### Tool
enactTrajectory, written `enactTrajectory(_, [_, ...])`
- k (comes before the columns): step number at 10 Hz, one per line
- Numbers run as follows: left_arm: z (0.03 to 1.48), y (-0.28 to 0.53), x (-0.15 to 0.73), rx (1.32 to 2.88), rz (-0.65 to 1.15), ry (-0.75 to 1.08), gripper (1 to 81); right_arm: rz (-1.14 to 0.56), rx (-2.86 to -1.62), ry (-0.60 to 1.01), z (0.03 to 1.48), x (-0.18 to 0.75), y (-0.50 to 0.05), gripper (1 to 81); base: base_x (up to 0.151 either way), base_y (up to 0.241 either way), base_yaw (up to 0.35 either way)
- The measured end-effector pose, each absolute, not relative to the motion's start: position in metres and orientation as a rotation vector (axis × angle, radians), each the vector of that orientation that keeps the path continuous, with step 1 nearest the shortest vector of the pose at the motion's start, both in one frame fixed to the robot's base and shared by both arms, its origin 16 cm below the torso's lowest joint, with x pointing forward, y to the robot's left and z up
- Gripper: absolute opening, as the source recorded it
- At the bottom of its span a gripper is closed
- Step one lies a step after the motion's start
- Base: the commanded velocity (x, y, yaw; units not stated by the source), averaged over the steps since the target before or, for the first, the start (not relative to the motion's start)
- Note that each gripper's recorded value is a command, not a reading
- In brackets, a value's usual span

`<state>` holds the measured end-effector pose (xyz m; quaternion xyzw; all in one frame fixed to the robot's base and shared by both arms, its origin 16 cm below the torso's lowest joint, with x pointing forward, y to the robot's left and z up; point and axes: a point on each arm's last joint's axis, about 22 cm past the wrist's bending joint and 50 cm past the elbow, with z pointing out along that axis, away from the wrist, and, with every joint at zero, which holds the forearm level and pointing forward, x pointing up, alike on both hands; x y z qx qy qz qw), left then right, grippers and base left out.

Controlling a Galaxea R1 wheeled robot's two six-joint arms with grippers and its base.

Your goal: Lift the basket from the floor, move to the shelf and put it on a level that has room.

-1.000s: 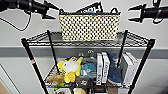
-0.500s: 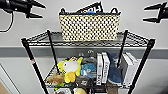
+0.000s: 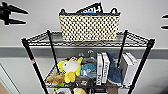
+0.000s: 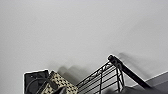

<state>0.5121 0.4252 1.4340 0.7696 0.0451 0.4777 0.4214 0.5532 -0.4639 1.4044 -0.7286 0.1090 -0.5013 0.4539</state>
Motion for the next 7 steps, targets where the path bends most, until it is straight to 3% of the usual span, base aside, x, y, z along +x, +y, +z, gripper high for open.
enactTrajectory(7, [1.325, 0.537, 0.504, 2.201, 1.233, 0.330, 81.1, -1.198, -2.052, 0.404, 1.307, 0.534, -0.540, 81.1, 0.000, 0.000, 0.000])
